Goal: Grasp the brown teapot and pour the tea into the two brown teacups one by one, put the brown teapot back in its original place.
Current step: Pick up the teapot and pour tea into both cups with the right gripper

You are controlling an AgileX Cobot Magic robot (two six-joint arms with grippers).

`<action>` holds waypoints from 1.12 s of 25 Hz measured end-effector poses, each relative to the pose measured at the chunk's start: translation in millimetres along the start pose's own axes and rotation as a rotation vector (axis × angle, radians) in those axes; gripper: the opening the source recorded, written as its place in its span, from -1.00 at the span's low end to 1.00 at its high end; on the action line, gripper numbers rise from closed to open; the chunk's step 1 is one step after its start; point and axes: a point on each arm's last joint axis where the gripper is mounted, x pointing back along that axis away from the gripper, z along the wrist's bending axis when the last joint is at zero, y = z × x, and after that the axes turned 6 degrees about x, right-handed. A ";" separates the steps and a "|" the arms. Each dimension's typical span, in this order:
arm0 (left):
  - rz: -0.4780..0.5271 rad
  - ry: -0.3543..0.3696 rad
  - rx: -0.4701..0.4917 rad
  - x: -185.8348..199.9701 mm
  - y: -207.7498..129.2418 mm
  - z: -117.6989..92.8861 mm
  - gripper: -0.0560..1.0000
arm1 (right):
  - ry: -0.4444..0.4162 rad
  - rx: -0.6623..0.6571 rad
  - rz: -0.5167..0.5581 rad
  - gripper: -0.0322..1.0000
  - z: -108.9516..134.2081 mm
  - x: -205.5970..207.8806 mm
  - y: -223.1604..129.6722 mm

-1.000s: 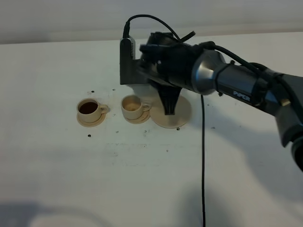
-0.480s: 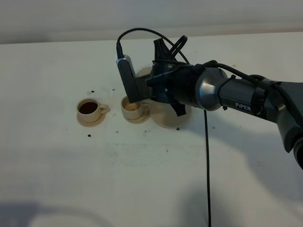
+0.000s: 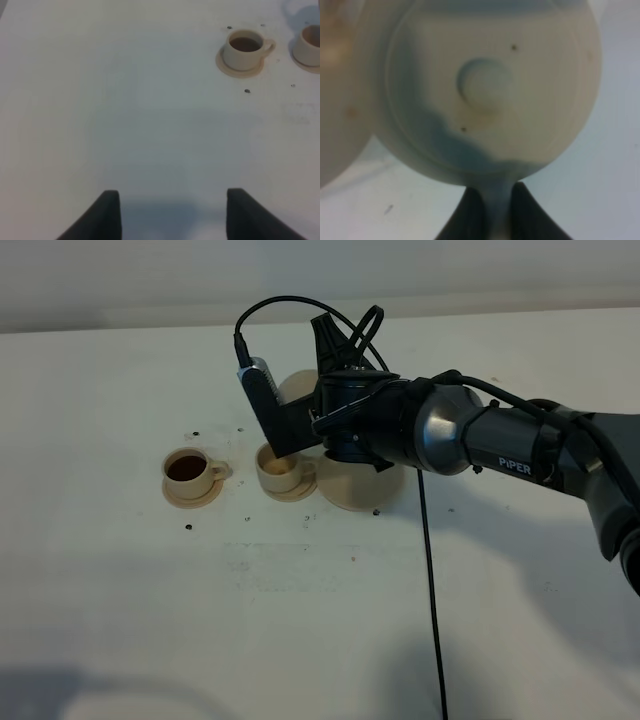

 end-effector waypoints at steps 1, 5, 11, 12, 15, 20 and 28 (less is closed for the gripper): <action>0.000 0.000 0.000 0.0 0.0 0.0 -0.01 | -0.001 0.008 0.003 -0.71 0.9 -2.3 -0.5; 0.000 0.000 0.000 0.0 0.0 0.0 -0.01 | 0.003 0.062 0.014 -0.71 8.4 -9.5 0.7; 0.000 0.000 0.000 0.0 0.0 0.0 -0.01 | -0.020 0.146 0.010 -0.71 15.1 -12.5 2.6; 0.000 0.000 0.000 0.0 0.0 0.0 -0.01 | -0.021 0.157 0.011 -0.71 16.2 -13.1 2.4; 0.000 0.000 0.000 0.0 0.0 0.0 -0.01 | -0.034 0.180 0.016 -0.71 15.6 -13.2 2.2; 0.000 0.000 0.000 0.0 0.0 0.0 -0.01 | -0.056 0.217 0.022 -0.71 14.2 -13.3 2.0; 0.000 0.000 0.000 0.0 0.0 0.0 -0.01 | -0.092 0.293 0.038 -0.71 11.4 -13.3 1.3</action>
